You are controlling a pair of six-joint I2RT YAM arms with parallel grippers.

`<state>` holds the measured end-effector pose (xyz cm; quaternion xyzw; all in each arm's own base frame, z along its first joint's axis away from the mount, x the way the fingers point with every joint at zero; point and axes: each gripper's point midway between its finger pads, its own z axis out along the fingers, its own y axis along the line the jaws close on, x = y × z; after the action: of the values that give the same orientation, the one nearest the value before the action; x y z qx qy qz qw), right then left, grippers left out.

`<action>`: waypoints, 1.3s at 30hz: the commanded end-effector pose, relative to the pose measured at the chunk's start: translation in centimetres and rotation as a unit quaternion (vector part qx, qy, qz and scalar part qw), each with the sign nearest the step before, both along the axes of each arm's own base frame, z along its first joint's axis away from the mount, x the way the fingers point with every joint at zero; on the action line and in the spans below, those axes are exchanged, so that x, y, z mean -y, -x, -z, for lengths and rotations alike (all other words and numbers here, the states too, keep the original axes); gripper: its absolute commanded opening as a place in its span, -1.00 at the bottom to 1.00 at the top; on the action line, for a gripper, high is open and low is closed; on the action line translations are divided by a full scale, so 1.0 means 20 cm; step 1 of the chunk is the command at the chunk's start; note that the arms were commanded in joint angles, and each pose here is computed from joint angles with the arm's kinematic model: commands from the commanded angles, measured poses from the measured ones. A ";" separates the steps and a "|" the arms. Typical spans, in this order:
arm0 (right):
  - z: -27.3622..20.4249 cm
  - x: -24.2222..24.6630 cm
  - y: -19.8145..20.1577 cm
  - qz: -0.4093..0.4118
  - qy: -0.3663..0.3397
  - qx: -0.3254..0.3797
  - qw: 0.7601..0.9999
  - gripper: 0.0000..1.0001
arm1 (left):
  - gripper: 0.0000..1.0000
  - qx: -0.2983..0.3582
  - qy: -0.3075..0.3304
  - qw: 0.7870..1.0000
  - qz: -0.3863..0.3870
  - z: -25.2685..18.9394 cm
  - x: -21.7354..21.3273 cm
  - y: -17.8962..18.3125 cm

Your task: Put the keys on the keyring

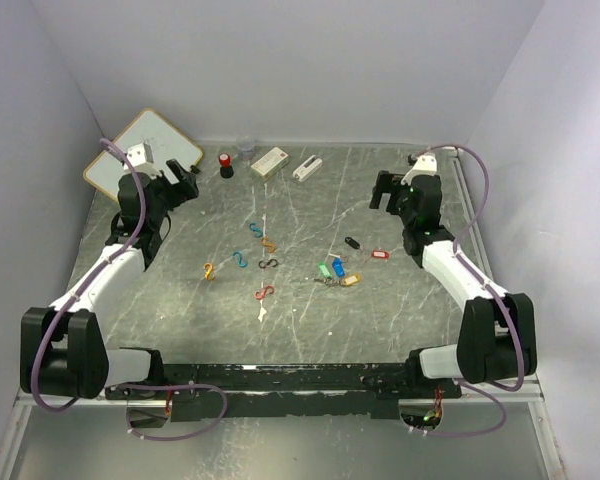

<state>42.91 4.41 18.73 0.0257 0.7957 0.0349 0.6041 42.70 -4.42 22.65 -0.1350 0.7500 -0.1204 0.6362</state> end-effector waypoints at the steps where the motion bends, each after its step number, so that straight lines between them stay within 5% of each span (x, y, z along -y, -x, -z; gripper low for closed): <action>1: -0.04 -0.09 0.03 -0.028 -0.022 -0.030 0.999 1.00 | 0.95 -0.038 0.041 0.998 0.026 0.04 0.08 0.03; 14: 0.10 -0.37 0.37 -0.066 -0.024 -0.067 0.995 1.00 | 0.62 -0.113 -0.011 0.992 0.049 0.24 0.43 0.39; 22: 0.24 -0.40 0.57 -0.081 -0.063 -0.073 0.992 0.95 | 0.68 -0.144 -0.001 0.990 0.005 0.52 0.34 0.60; 39: 0.24 -0.38 0.58 -0.068 -0.059 -0.076 0.993 0.93 | 0.45 -0.232 -0.055 0.968 -0.081 0.87 0.25 0.72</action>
<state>31.20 11.99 13.37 0.0045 0.8401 0.1211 0.5287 28.46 -10.04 5.40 -0.1685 0.8757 -0.0142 0.4523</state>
